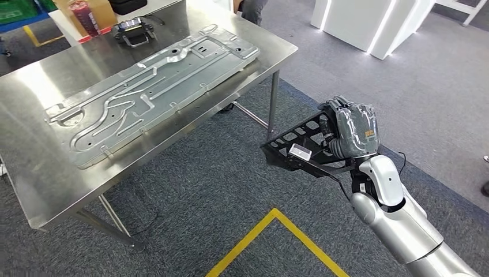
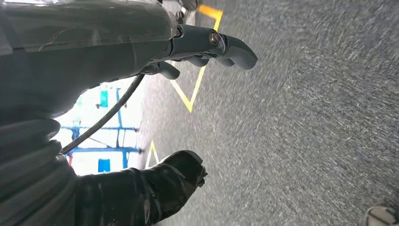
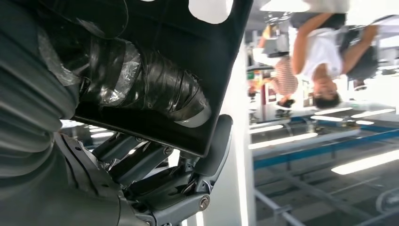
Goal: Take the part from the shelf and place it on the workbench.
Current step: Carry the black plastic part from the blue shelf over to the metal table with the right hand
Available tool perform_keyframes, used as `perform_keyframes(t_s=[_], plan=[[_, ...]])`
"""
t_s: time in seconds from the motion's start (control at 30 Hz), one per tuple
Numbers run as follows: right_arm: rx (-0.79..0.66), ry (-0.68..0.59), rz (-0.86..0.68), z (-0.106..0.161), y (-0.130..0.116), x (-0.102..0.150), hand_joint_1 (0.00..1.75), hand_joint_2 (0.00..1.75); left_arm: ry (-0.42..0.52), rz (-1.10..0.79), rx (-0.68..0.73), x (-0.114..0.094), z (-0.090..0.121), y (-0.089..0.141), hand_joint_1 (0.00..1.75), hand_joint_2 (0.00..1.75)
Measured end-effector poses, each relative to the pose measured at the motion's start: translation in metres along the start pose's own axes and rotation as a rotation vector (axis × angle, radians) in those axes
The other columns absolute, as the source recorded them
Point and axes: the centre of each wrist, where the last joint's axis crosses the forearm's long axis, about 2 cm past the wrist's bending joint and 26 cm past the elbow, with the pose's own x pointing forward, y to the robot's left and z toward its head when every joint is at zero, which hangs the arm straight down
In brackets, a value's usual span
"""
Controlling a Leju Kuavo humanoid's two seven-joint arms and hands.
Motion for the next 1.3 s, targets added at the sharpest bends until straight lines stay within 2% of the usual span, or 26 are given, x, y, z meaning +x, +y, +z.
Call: perform_keyframes(t_s=[0.13, 0.23, 0.47, 0.57, 0.67, 1.03, 1.3], plan=[[0.017, -0.008, 0.010, -0.017, -0.006, -0.005, 1.75, 1.75, 0.002, 0.000, 0.000, 0.000, 0.000, 0.000, 0.00, 1.75], [0.036, -0.009, 0.010, -0.043, -0.017, -0.012, 1.75, 1.75, 0.004, -0.002, 0.001, 0.000, 0.000, 0.001, 0.00, 1.75], [0.064, -0.016, 0.036, -0.127, -0.073, -0.037, 1.75, 1.75, -0.004, -0.015, -0.003, 0.001, 0.000, 0.002, 0.00, 1.75], [0.030, -0.026, 0.059, -0.155, -0.098, -0.043, 1.75, 1.75, -0.009, -0.017, -0.005, 0.001, 0.000, 0.002, 0.00, 1.75], [0.012, -0.039, 0.074, -0.166, -0.108, -0.041, 1.75, 1.75, -0.007, -0.019, -0.006, 0.000, -0.001, 0.002, 0.00, 1.75], [0.016, -0.083, 0.098, -0.176, -0.112, -0.033, 1.75, 1.75, -0.007, -0.022, -0.002, -0.001, -0.001, 0.004, 0.00, 1.75], [0.035, -0.085, 0.112, -0.217, -0.156, -0.031, 1.75, 1.75, -0.008, -0.027, -0.011, -0.001, -0.001, 0.004, 0.00, 1.75]])
